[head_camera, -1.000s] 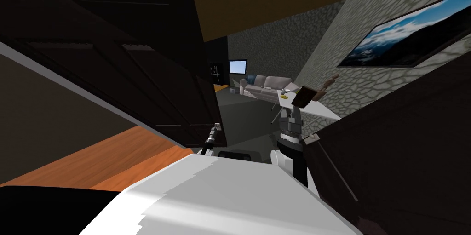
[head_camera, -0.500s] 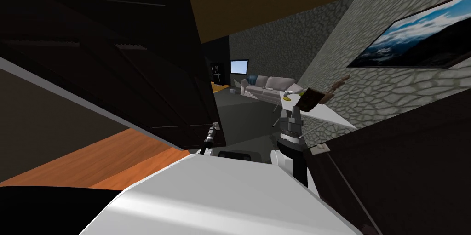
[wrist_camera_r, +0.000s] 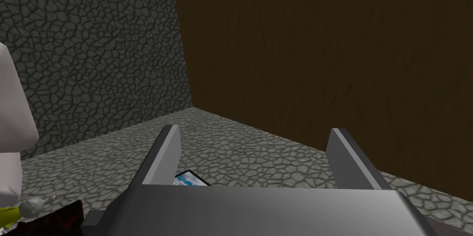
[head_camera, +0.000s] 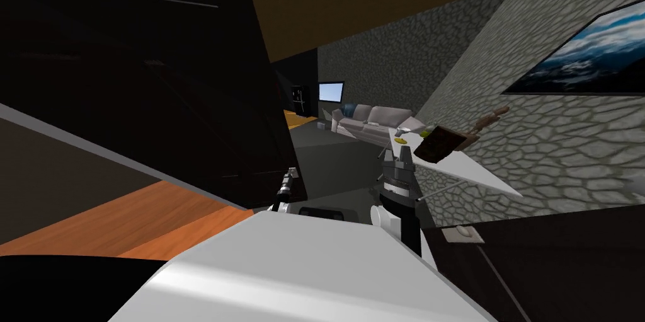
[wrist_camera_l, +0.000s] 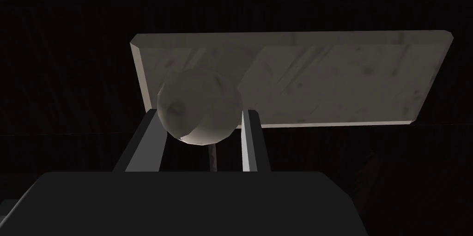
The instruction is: Push the door open
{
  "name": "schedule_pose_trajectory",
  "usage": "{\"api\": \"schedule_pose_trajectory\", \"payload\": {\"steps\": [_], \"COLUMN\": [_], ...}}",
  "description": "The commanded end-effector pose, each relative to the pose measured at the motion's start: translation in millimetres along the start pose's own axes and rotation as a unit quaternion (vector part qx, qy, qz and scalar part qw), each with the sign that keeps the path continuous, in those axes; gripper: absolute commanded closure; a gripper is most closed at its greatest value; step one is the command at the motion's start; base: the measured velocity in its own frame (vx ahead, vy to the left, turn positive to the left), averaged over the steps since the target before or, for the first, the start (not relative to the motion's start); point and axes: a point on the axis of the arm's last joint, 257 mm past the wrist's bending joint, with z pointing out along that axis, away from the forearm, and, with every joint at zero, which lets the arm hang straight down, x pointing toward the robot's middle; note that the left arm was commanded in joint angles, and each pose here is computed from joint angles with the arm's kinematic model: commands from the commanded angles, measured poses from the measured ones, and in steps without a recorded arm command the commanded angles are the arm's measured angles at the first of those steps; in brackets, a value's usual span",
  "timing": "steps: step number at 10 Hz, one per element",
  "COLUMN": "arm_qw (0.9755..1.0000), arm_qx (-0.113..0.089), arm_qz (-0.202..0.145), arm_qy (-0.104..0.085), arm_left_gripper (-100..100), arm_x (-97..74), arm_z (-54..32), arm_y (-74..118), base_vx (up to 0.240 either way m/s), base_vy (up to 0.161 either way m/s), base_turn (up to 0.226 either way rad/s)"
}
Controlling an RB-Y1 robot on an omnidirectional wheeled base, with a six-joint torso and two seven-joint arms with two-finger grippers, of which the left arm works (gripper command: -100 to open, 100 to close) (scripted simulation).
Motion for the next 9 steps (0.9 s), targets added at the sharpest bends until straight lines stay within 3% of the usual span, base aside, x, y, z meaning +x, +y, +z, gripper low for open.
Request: {"api": "schedule_pose_trajectory", "payload": {"steps": [1,5,6,9], "arm_qw": [0.9998,0.999,0.9991,0.9978], "arm_qx": [0.005,0.002,0.0,0.002], "arm_qz": [-0.002,-0.013,-0.009,-0.004], "arm_qy": [-0.018,-0.043,-0.042,-0.066], "arm_left_gripper": [100,100,100,100], "arm_x": [-14.3,-24.6,-28.0,-53.3], "arm_z": [3.8,3.9,2.0,2.0], "arm_y": [-4.6,-2.6,-0.2,-2.0], "base_vx": [0.239,0.178,0.072,0.199], "base_vy": [-0.067,-0.079,-0.034,-0.028], "base_turn": [0.08,0.068,0.05,0.052]}}
